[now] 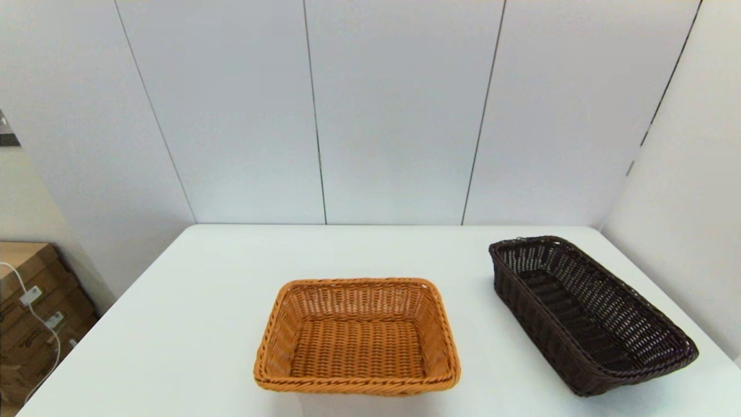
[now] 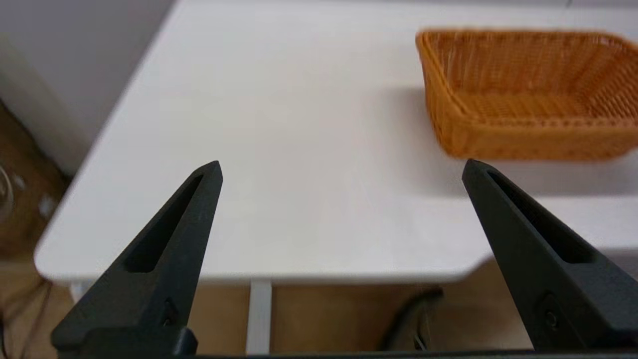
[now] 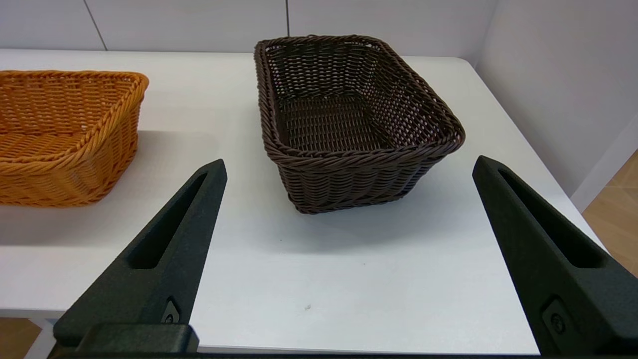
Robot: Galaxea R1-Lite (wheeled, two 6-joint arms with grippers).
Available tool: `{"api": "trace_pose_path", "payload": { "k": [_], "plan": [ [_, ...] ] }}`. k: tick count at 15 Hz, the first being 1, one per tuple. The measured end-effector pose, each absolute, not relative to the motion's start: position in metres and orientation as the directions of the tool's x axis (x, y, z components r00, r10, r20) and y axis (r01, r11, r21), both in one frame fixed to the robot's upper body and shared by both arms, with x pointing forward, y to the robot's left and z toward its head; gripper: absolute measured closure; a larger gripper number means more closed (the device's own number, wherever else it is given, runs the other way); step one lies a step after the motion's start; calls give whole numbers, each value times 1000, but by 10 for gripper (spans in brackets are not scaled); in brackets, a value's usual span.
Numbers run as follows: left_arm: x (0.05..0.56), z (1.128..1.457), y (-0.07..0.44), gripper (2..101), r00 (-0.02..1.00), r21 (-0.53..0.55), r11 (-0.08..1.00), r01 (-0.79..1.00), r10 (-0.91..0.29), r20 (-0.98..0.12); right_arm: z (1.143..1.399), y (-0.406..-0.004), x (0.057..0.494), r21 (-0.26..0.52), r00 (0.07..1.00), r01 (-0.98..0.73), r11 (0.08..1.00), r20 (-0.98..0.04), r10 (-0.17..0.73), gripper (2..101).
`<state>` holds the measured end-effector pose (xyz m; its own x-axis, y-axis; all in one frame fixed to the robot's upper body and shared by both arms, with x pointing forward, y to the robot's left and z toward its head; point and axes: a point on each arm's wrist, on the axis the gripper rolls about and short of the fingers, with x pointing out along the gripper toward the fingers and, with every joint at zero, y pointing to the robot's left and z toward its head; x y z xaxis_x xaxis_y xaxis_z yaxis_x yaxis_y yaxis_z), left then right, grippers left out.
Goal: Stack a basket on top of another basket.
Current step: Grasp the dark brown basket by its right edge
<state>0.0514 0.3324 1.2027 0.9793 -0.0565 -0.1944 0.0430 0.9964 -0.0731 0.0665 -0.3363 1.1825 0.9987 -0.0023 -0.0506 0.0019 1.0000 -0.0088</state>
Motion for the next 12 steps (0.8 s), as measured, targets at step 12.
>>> {"api": "trace_pose_path", "payload": {
  "k": [12],
  "plan": [
    [63, 1181, 333, 54, 992, 63, 998, 19, -11, -129, 1182, -336, 67, -13, 999, 4, 1000, -51, -5, 43]
  ]
}}
